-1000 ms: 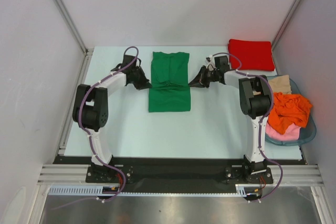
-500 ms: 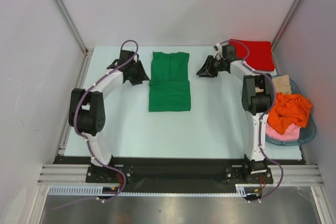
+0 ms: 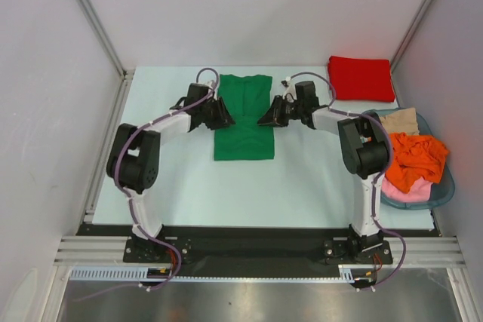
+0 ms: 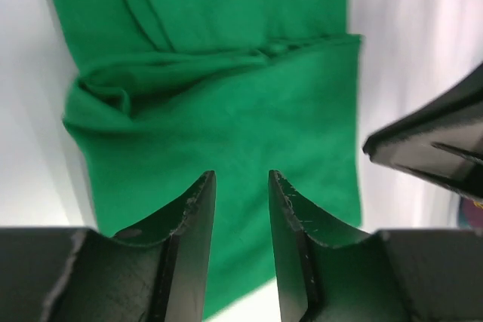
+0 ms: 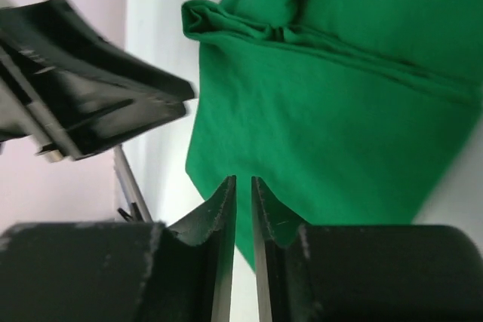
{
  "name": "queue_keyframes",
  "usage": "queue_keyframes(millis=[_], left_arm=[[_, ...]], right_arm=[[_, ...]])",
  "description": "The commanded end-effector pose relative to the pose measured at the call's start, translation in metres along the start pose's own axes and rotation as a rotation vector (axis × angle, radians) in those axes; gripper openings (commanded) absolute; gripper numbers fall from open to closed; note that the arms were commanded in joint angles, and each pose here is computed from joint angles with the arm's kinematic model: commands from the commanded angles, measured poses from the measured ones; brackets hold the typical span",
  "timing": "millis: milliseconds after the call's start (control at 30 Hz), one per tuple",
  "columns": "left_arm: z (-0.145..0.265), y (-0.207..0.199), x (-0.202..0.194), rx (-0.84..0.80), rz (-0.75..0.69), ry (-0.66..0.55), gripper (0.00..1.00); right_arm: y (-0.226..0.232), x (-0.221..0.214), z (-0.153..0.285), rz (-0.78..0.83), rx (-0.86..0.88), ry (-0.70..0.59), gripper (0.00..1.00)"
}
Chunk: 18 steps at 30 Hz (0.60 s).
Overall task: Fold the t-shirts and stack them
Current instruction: Fold the tshirt
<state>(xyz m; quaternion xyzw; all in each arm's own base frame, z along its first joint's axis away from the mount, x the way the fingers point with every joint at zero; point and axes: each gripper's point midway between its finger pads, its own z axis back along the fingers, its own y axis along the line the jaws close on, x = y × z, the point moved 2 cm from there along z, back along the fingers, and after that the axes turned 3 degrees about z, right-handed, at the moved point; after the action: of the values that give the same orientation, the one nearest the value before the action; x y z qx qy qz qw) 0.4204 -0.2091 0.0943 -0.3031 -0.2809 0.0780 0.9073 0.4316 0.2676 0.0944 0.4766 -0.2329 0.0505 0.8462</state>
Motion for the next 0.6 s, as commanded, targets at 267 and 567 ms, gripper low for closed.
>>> queue_keyframes(millis=[267, 567], left_arm=[[-0.049, 0.039, 0.060, -0.028, 0.066, -0.032, 0.39], [0.018, 0.003, 0.077, -0.072, 0.046, -0.105, 0.47]], right_arm=[[-0.066, 0.055, -0.026, -0.083, 0.128, -0.065, 0.15], [-0.056, 0.093, 0.024, -0.027, -0.004, -0.102, 0.16]])
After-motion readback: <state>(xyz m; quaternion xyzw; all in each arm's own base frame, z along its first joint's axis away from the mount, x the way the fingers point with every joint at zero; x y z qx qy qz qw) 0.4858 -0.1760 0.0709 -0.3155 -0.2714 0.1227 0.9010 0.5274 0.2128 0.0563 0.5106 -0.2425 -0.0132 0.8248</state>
